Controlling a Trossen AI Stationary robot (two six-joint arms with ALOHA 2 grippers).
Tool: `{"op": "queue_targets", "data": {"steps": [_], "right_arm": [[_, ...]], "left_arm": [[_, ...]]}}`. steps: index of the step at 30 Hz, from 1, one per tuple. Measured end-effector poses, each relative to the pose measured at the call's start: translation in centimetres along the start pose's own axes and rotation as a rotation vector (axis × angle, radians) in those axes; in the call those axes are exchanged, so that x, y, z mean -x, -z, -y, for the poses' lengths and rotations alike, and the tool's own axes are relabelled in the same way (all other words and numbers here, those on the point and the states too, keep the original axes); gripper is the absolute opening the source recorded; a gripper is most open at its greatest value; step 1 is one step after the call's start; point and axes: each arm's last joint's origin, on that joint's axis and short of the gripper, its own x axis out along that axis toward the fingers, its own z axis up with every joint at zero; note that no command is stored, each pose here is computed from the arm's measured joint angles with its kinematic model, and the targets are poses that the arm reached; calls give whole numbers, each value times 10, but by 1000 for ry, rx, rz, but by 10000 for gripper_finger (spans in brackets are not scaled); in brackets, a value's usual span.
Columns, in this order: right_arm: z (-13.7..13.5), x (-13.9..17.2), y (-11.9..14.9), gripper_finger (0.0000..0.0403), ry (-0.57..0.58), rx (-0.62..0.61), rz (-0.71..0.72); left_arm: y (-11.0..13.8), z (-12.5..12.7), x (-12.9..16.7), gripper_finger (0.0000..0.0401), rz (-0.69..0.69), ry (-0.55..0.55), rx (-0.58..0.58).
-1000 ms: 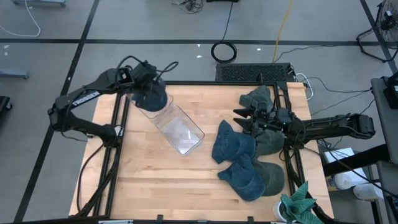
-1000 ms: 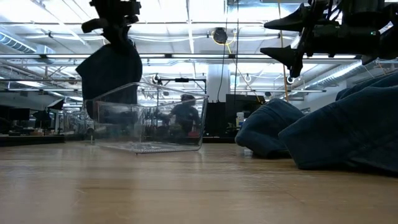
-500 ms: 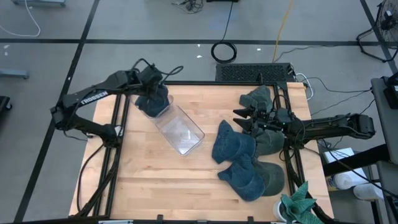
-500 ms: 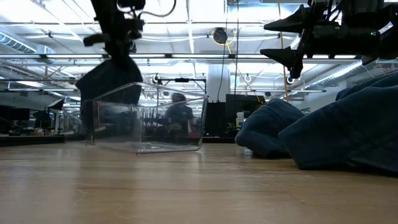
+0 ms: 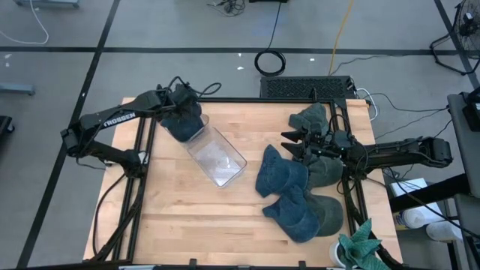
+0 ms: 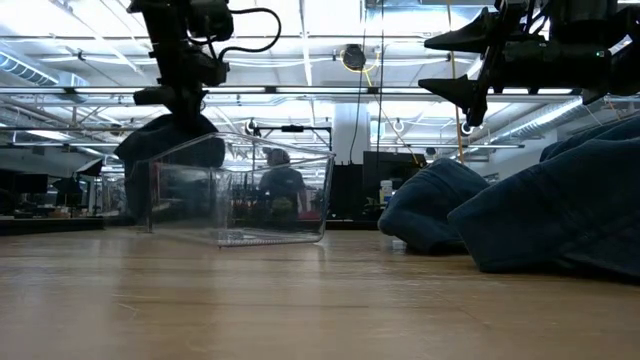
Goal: Pick & Place hat
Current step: Put the top blue cap into the top transparent bin
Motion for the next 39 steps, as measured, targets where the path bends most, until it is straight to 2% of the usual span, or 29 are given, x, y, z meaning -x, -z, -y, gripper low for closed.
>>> {"op": "queue_targets", "data": {"steps": [6, 11, 14, 21, 27, 30, 31, 33, 35, 39], "right_arm": [[0, 0, 0, 279, 0, 0, 0], [0, 0, 0, 279, 0, 0, 0], [0, 0, 0, 279, 0, 0, 0], [0, 0, 0, 279, 0, 0, 0], [0, 0, 0, 279, -1, 0, -2], [0, 0, 0, 279, -1, 0, -2], [0, 0, 0, 279, -1, 0, -2], [0, 0, 0, 279, -2, 0, -2], [0, 0, 0, 279, -2, -3, -2], [0, 0, 0, 279, -1, -3, -2]], "left_arm": [[6, -4, -2, 44, -55, -38, 104], [8, -9, -2, 112, -174, -168, 130], [9, -13, -1, 163, -223, -252, 184], [9, -13, -1, 261, -215, -247, 193], [11, -15, 1, 303, -314, -344, 200], [12, -17, 2, 309, -325, -395, 286], [11, -17, 1, 308, -282, -378, 340], [10, -15, -2, 297, -173, -267, 411], [11, -14, -5, 273, -112, -173, 452], [15, -11, -23, 185, -175, -137, 448]]}}
